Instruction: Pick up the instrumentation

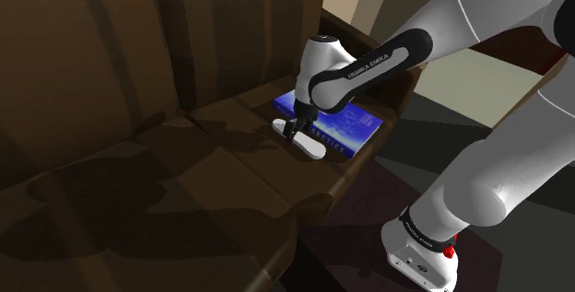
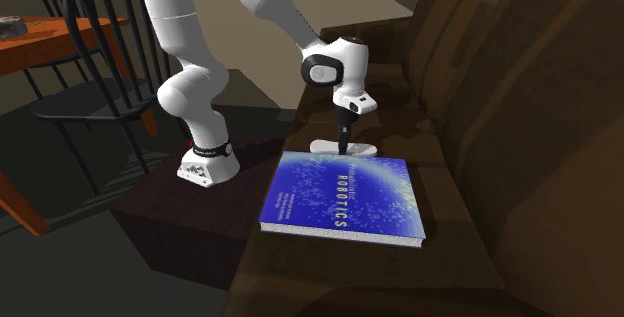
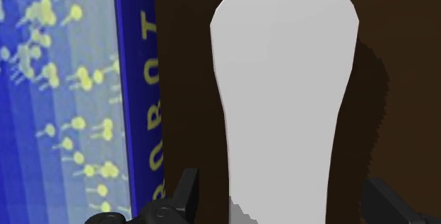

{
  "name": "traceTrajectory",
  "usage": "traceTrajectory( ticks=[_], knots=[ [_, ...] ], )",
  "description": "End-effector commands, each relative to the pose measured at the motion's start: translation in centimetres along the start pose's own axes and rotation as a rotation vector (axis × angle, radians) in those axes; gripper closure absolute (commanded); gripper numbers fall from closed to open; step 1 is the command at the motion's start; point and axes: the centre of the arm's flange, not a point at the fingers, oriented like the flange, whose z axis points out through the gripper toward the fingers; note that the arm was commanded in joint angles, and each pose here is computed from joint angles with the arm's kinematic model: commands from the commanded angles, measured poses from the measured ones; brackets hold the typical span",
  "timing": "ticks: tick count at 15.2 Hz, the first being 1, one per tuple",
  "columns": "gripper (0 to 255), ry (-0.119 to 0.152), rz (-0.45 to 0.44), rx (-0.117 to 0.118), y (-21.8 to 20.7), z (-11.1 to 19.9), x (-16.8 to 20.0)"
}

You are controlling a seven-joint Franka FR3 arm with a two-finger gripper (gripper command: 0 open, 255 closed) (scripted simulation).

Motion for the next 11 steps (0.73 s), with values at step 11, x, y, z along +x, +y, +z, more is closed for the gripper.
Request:
traceTrajectory(
  ticks=[11],
  knots=[
    [255, 0.0, 0.0, 0.0, 0.07, -0.35, -0.09]
  ],
)
